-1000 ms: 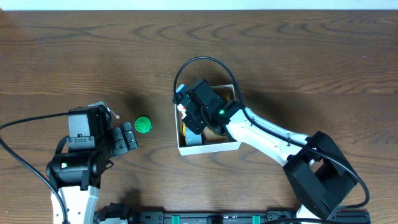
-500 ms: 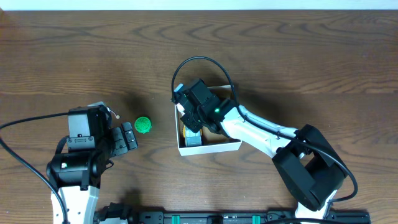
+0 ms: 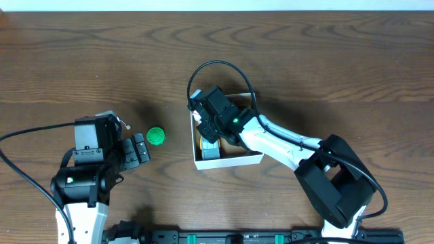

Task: Pack container
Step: 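Carry the duck with right gripper into the box's left corner, release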

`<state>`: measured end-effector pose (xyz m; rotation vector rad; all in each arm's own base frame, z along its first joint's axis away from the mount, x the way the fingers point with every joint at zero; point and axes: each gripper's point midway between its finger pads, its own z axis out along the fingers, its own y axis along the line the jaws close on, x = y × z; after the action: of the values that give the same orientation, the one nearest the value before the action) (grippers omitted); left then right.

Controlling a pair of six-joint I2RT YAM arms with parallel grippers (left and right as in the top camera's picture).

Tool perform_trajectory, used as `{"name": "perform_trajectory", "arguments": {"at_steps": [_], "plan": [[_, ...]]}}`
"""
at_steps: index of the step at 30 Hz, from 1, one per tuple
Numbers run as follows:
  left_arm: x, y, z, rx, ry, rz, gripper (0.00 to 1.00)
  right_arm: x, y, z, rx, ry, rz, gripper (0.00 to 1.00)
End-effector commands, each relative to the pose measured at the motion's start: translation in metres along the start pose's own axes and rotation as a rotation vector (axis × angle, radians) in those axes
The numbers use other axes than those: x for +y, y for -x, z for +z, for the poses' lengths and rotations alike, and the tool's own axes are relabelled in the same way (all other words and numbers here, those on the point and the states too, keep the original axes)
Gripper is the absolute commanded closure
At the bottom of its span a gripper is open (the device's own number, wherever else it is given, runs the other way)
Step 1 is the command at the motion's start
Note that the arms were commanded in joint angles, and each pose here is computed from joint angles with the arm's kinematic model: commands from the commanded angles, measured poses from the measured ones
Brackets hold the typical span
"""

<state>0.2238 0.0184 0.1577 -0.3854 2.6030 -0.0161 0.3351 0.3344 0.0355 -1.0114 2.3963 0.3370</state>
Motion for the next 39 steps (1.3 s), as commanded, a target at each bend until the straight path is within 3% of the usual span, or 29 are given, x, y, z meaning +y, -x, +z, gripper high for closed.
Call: {"name": "perform_trajectory", "arguments": {"at_steps": [1, 6, 10, 12, 19, 25, 30, 39], "plan": [[0.001, 0.004, -0.004, -0.012, 0.003, -0.014, 0.02, -0.015, -0.025, 0.014, 0.072, -0.062, 0.035, 0.99], [0.001, 0.004, -0.004, -0.012, 0.003, -0.014, 0.02, -0.015, 0.01, -0.017, -0.031, -0.062, 0.034, 0.97], [0.001, 0.004, -0.004, -0.012, 0.003, -0.014, 0.02, -0.012, 0.035, -0.049, -0.119, -0.062, 0.026, 0.85], [0.001, 0.004, -0.004, -0.012, 0.003, -0.014, 0.02, -0.012, 0.044, -0.062, -0.155, -0.062, 0.024, 0.75], [0.001, 0.004, -0.004, -0.012, 0.003, -0.014, 0.02, -0.01, 0.058, -0.087, -0.215, -0.061, 0.022, 0.67], [0.001, 0.004, -0.003, -0.012, 0.004, -0.014, 0.02, -0.011, 0.063, -0.094, -0.236, -0.064, 0.018, 0.68], [0.001, 0.004, -0.004, -0.012, 0.003, -0.015, 0.02, -0.011, 0.063, -0.09, -0.237, -0.064, 0.018, 0.79], [0.001, 0.004, -0.004, -0.012, 0.003, -0.021, 0.02, -0.019, 0.054, -0.045, -0.202, -0.085, 0.027, 0.81]]}}
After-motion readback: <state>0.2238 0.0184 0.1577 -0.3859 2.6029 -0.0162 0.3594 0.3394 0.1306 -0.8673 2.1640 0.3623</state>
